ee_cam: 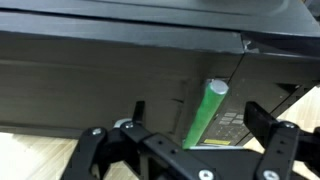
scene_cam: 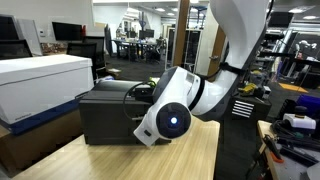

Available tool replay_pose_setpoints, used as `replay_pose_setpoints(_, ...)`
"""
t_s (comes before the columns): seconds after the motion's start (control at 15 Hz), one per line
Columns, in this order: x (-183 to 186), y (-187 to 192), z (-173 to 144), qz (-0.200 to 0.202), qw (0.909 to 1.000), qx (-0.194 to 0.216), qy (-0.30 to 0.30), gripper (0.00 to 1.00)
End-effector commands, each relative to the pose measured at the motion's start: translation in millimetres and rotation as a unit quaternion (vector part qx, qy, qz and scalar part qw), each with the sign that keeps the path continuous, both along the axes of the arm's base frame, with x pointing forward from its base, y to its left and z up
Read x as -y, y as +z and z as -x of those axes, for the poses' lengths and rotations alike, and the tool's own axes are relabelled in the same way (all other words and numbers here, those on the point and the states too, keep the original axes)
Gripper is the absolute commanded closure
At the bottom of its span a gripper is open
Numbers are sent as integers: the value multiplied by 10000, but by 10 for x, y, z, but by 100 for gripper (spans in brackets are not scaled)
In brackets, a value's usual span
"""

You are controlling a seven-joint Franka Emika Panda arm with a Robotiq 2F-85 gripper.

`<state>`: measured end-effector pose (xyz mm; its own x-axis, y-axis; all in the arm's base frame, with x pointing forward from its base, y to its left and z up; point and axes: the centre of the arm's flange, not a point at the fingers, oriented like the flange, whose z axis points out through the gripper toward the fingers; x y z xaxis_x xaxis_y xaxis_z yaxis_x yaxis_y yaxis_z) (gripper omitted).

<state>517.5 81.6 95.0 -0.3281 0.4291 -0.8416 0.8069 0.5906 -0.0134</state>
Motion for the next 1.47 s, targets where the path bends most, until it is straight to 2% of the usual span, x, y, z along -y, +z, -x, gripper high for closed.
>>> replay_pose_setpoints(0.0,124,-140,-103,306,9992,124,-231,0)
replay_pose_setpoints(0.07,151,-154,-112,319,9991,121,-252,7)
replay_pose_setpoints(0.13,165,-155,-120,258,9993,97,-260,26)
replay_pose_setpoints(0.27,151,-127,-78,89,9996,21,-271,48)
replay_pose_setpoints(0.47,144,-133,19,104,9997,8,-241,66)
replay_pose_setpoints(0.8,79,-104,61,81,9995,214,-200,100)
replay_pose_setpoints(1.0,69,-99,96,93,9990,306,-307,94)
replay_pose_setpoints(1.27,-80,-46,466,214,9993,-93,-293,94)
replay_pose_setpoints(1.4,-106,-62,485,232,9992,-163,-281,94)
